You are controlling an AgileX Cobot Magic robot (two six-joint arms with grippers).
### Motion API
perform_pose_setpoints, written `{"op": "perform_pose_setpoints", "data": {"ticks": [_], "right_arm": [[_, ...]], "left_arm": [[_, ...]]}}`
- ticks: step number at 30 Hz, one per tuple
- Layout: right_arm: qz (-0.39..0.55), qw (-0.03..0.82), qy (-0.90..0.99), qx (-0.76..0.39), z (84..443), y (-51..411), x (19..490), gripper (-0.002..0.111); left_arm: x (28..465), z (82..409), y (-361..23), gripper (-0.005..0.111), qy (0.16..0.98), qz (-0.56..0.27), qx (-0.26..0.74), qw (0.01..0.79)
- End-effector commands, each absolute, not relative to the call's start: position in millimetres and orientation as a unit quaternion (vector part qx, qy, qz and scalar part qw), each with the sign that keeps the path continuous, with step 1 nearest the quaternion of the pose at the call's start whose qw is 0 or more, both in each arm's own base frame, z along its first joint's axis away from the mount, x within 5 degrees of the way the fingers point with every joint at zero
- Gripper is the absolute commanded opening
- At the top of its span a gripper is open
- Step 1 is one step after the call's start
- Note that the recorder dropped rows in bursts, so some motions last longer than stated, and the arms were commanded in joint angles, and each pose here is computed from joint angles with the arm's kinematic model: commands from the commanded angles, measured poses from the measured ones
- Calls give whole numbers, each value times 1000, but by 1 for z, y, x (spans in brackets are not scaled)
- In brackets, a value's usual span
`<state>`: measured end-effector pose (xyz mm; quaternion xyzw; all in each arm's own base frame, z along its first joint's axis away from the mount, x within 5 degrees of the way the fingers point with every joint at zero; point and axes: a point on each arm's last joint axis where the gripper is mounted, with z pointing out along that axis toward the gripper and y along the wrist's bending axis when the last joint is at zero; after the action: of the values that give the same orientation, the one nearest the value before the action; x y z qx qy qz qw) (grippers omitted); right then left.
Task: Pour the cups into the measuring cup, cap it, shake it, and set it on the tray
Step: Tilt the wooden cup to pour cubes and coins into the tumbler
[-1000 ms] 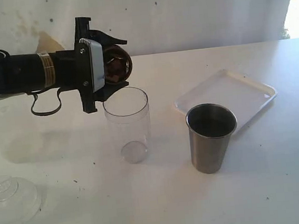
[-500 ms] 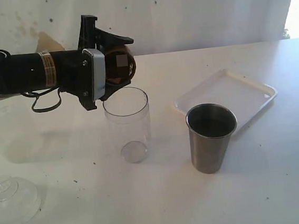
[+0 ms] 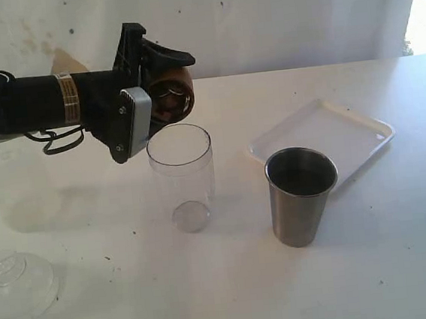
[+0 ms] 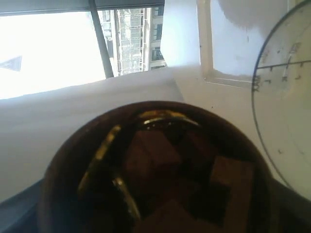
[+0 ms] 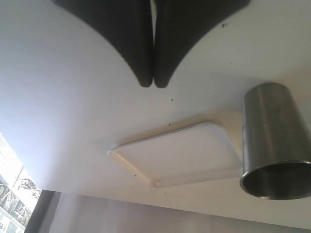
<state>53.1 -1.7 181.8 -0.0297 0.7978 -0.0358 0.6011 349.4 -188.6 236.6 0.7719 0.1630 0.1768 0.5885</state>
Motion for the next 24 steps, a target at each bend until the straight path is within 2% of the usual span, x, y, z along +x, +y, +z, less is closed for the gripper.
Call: {"op": "perform_pose_setpoints", "data": {"ticks": [1, 6, 12, 16, 24], "right_arm": [[-38, 604, 795, -28, 181, -2, 53, 0], [-38, 604, 795, -28, 181, -2, 53, 0], [-38, 604, 795, -28, 181, -2, 53, 0], [-38, 604, 795, -28, 181, -2, 53, 0], [-38, 604, 795, -28, 181, -2, 53, 0]], "left_arm": [[349, 240, -191, 0, 160, 175, 763, 602], [348, 241, -191, 0, 124, 200, 768, 596], [352, 236, -187, 0, 143, 217, 780, 570], [354, 235, -186, 0, 96, 260, 791, 546], [355, 234, -185, 0, 91, 273, 797, 531]]}}
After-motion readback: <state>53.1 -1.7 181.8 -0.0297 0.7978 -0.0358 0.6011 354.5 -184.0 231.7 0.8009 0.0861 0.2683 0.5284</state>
